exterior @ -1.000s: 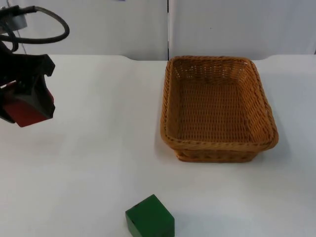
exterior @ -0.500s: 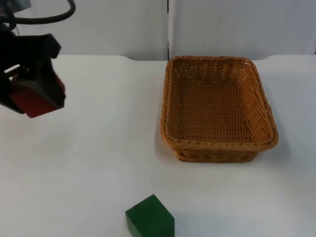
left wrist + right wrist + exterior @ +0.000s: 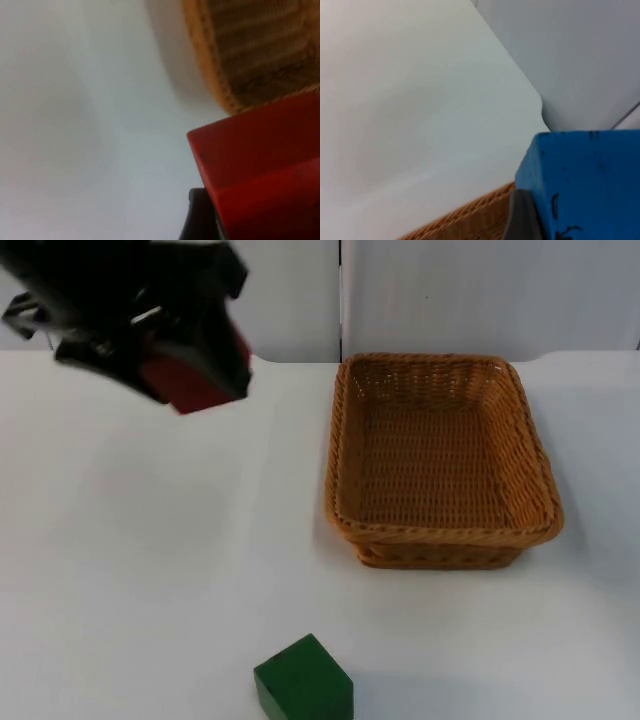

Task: Pick up one cube with each hand and place exactly two cubes into the same basket, leaving the remaining cube outside.

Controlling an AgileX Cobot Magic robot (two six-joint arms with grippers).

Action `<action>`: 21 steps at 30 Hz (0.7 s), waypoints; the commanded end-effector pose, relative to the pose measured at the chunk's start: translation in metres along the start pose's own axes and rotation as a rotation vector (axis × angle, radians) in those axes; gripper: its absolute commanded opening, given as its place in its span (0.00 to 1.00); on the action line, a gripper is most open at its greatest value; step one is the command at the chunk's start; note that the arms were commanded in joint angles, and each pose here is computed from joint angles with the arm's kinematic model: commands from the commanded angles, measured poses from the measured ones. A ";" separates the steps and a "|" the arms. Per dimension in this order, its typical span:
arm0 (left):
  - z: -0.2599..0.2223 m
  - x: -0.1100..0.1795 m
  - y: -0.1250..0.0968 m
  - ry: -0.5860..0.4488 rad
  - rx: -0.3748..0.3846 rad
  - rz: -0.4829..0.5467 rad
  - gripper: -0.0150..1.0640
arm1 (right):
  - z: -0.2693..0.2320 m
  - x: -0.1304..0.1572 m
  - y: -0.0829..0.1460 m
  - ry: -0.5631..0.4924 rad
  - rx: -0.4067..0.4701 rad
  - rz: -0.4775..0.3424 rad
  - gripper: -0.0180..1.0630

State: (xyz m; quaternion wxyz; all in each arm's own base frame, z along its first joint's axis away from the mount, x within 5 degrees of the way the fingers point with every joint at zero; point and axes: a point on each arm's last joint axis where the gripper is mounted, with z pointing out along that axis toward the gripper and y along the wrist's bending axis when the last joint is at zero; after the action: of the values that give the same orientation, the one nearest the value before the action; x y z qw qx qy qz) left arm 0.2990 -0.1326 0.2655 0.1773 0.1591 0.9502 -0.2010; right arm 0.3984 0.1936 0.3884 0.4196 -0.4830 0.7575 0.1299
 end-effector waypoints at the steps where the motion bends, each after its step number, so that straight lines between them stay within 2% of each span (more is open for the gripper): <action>1: -0.003 -0.009 -0.015 -0.079 0.014 0.027 0.01 | -0.010 0.002 -0.008 -0.011 0.032 0.042 0.02; 9: -0.001 -0.016 -0.029 -0.166 0.018 0.057 0.01 | -0.009 0.009 -0.021 0.008 0.102 0.097 0.02; 15: 0.003 -0.022 -0.039 -0.251 0.016 0.095 0.01 | 0.004 0.015 -0.024 0.024 0.102 0.110 0.02; 21: 0.028 -0.026 -0.049 -0.212 0.021 0.159 0.01 | 0.035 0.033 -0.030 0.069 0.080 0.137 0.02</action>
State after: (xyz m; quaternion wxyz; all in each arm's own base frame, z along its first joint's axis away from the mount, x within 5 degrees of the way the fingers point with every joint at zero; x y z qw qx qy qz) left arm 0.3089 -0.1881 0.2675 0.2829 0.2101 0.9123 -0.2086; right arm 0.4312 0.1804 0.3519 0.3997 -0.4244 0.8048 0.1116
